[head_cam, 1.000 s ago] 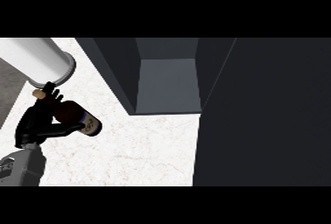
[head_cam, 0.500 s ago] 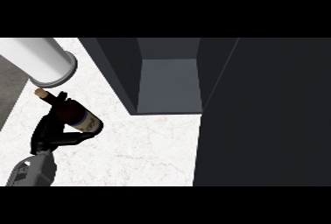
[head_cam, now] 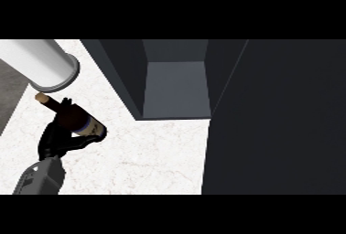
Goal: Pick up the wine, place it into the cabinet and close the cabinet
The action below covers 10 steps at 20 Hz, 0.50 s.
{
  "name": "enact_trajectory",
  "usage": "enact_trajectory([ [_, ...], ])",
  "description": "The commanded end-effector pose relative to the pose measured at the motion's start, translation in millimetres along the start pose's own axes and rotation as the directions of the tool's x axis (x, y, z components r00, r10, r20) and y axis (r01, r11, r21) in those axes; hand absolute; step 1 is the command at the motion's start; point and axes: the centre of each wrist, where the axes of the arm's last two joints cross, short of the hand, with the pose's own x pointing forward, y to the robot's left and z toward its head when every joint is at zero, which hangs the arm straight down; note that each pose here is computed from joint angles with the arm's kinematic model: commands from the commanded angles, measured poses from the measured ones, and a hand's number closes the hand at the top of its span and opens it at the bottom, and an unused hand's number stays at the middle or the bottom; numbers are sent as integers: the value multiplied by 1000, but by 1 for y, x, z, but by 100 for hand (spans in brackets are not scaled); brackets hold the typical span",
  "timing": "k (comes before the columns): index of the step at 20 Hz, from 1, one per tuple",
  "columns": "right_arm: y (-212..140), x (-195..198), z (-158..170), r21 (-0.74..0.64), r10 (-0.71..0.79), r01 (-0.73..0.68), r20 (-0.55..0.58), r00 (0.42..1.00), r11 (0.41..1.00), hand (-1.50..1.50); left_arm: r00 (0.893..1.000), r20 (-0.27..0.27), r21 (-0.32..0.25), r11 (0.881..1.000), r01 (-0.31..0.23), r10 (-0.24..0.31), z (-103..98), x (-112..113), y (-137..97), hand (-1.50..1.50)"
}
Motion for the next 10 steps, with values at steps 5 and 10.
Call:
enact_trajectory([
  [5, 1, 46, 30, 27, -35, 33, 75, 997, 999, -150, 985, 36, 27, 985, -172, 171, -3, -17, -10, -150],
  [10, 6, 41, 30, 18, -41, 40, 74, 996, 999, -150, 983, 11, 8, 983, -181, 181, -14, -7, -4, -150],
])
